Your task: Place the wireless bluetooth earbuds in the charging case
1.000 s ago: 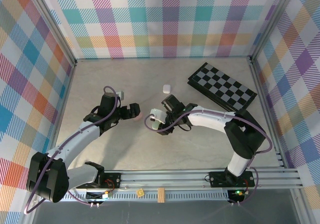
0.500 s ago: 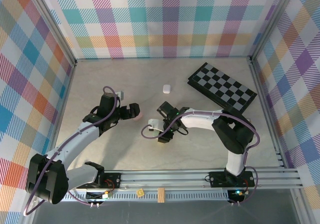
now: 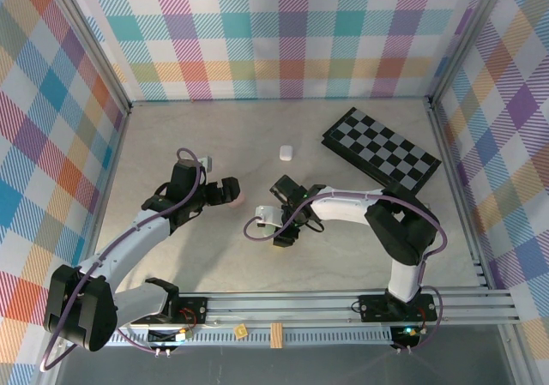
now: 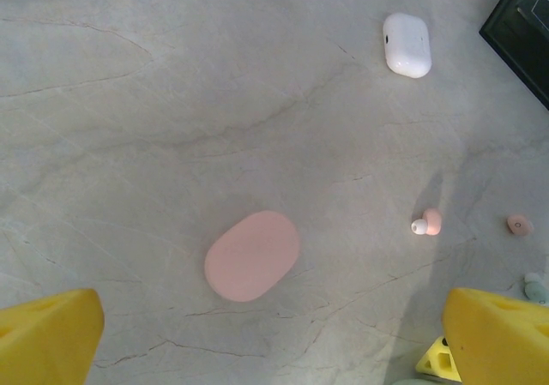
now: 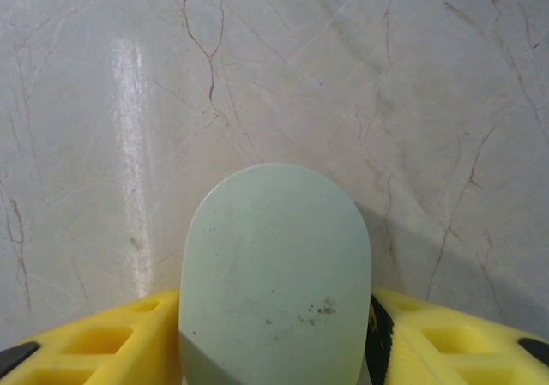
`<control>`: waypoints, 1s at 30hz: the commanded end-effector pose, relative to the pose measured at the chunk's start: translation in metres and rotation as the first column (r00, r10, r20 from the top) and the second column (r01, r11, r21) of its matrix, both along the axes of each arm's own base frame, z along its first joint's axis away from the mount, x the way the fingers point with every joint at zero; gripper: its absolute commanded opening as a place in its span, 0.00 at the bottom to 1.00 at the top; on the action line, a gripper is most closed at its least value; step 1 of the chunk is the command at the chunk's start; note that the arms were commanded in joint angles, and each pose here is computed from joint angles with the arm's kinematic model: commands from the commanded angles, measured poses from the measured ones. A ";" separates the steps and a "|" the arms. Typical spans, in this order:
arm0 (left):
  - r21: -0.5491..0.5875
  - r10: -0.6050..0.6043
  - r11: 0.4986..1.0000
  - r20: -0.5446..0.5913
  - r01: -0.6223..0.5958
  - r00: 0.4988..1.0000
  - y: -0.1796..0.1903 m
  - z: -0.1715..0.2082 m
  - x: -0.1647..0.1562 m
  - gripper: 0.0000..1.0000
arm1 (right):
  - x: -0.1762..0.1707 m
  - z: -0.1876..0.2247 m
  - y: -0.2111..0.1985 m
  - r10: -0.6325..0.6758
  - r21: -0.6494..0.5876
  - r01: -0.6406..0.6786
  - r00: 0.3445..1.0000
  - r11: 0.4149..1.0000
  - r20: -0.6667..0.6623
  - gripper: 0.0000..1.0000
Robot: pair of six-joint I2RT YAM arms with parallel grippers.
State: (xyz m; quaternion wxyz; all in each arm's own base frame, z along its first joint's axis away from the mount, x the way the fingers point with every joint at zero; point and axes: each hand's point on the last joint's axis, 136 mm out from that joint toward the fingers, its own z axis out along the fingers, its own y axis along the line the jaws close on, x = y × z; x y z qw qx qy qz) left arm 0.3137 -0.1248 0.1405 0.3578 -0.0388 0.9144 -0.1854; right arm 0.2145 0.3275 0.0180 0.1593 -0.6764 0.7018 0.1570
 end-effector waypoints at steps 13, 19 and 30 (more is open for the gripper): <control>0.006 -0.030 1.000 0.028 0.030 0.999 0.001 0.007 -0.002 1.00 | -0.010 0.007 -0.007 0.010 -0.026 -0.011 0.998 1.000 -0.058 0.38; -0.029 -0.110 0.993 0.123 0.114 0.986 -0.012 0.022 -0.003 1.00 | -0.008 0.036 -0.007 -0.011 0.061 0.016 0.997 0.998 -0.073 0.35; -0.135 -0.251 0.925 0.487 0.356 0.837 -0.052 0.079 -0.011 1.00 | -0.004 0.129 -0.038 -0.068 0.225 0.080 0.996 0.971 -0.063 0.35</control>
